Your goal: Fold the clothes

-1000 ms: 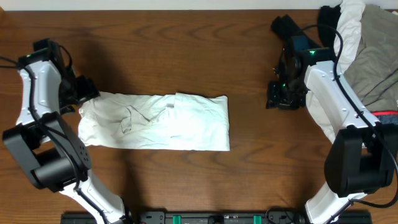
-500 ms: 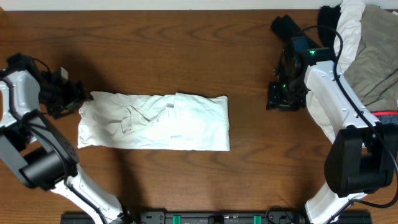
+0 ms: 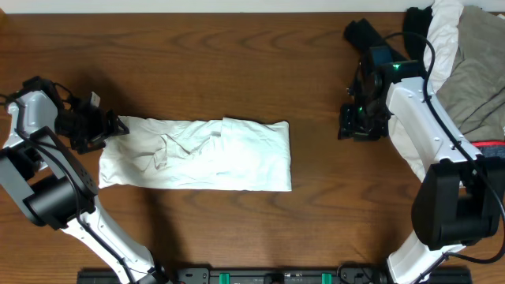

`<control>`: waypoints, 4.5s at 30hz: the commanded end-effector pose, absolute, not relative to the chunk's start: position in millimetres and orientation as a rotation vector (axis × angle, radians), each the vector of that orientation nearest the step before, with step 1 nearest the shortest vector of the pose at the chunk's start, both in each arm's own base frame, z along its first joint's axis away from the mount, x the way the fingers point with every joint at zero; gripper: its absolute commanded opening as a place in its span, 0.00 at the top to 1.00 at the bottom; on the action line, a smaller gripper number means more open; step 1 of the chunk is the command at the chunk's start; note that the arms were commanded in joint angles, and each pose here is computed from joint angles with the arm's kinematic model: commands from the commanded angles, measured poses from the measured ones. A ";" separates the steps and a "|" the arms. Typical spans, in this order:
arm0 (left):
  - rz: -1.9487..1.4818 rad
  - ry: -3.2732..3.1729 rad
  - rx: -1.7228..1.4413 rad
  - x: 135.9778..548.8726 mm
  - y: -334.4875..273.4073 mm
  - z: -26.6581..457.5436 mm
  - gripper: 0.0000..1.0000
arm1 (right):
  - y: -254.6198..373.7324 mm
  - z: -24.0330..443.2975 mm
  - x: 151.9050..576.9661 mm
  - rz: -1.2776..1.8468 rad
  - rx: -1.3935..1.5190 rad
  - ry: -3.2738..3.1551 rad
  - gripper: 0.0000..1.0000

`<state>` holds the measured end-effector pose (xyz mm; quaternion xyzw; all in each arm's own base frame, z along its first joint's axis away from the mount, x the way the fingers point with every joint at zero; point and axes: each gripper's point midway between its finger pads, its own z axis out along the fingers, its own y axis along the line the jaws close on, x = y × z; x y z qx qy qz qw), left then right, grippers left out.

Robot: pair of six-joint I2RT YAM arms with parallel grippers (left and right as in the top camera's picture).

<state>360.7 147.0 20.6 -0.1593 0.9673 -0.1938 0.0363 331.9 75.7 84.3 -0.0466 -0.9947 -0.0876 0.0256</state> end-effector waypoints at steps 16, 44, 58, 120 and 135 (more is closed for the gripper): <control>-0.704 3.041 -0.575 333.8 129.7 2.5 0.94 | 72.9 95.7 339.7 -0.279 -0.114 -3.126 0.62; -0.432 2.958 -0.482 358.8 82.1 127.7 0.94 | 72.6 95.7 337.2 -0.276 -0.117 -3.116 0.62; -0.466 3.099 0.025 352.7 -53.9 127.1 0.94 | 72.6 95.7 337.0 -0.276 -0.116 -3.115 0.62; -0.265 3.101 0.297 301.1 -134.0 159.9 0.94 | 221.0 16.3 258.6 -0.437 0.134 -3.051 0.60; -0.249 3.154 0.339 284.4 -138.5 159.5 0.94 | 238.6 16.4 269.4 -0.515 0.105 -3.105 0.59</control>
